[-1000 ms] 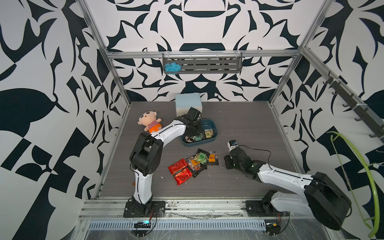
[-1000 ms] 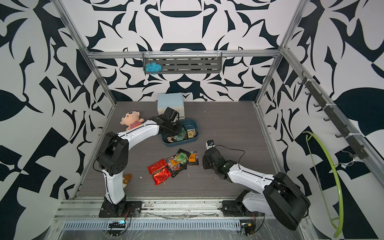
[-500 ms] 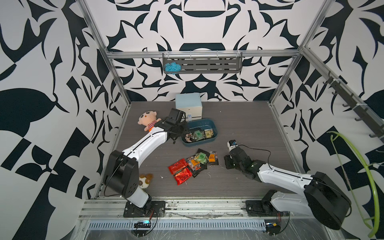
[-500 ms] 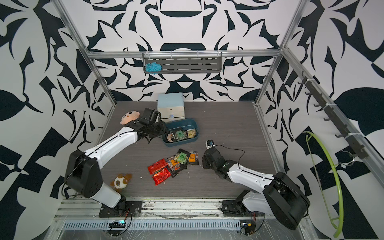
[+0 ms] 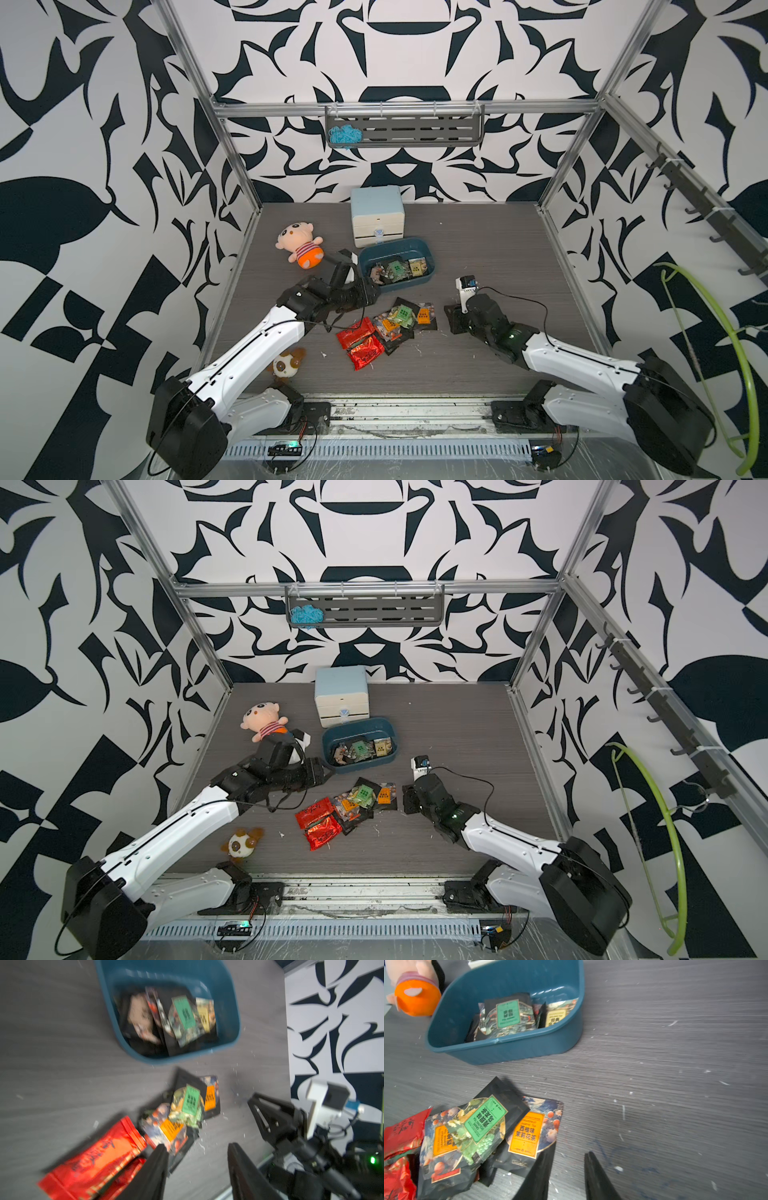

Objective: Put the tea bags into the storage box
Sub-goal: Pick up the tea bag from the center of the board, then place the tea bag in the storage box, then pick up the tea bag from the center of the board.

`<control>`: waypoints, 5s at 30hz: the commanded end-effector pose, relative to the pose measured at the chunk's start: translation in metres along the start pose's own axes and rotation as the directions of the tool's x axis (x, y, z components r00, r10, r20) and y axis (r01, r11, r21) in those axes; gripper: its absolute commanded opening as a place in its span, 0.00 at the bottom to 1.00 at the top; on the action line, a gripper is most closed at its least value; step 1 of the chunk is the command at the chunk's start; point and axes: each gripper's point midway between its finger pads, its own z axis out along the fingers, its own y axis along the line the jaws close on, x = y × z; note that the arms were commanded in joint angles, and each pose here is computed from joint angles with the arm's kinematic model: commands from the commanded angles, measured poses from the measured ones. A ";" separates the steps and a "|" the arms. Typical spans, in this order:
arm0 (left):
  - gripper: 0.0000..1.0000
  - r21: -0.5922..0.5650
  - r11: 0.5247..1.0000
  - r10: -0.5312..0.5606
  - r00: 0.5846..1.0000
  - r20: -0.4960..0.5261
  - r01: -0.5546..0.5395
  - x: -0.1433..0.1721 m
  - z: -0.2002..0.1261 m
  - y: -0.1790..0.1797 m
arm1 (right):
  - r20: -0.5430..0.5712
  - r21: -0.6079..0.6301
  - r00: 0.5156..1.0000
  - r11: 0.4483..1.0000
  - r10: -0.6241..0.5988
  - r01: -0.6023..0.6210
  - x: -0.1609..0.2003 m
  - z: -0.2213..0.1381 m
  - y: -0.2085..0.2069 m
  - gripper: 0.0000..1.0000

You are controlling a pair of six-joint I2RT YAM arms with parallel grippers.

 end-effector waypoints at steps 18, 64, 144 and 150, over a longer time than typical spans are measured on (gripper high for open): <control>0.45 -0.051 0.981 -0.189 0.981 -0.048 0.186 0.050 0.081 0.016 | -0.260 -0.272 0.960 0.962 -0.103 0.030 0.011 0.082 0.079 0.19; 0.00 -0.078 0.976 -0.206 0.977 -0.058 0.201 0.036 0.114 -0.002 | -0.094 -0.161 0.993 0.986 -0.065 0.049 -0.011 0.050 0.052 0.18; 0.48 -0.087 0.994 0.079 0.989 0.129 -0.068 -0.035 0.019 -0.038 | 0.061 -0.090 0.983 0.982 0.171 -0.165 -0.031 0.008 -0.013 0.48; 0.46 -0.028 0.996 0.082 0.992 0.094 -0.080 0.002 0.029 -0.056 | 0.054 -0.110 0.986 0.983 0.156 -0.149 -0.031 0.004 -0.009 0.48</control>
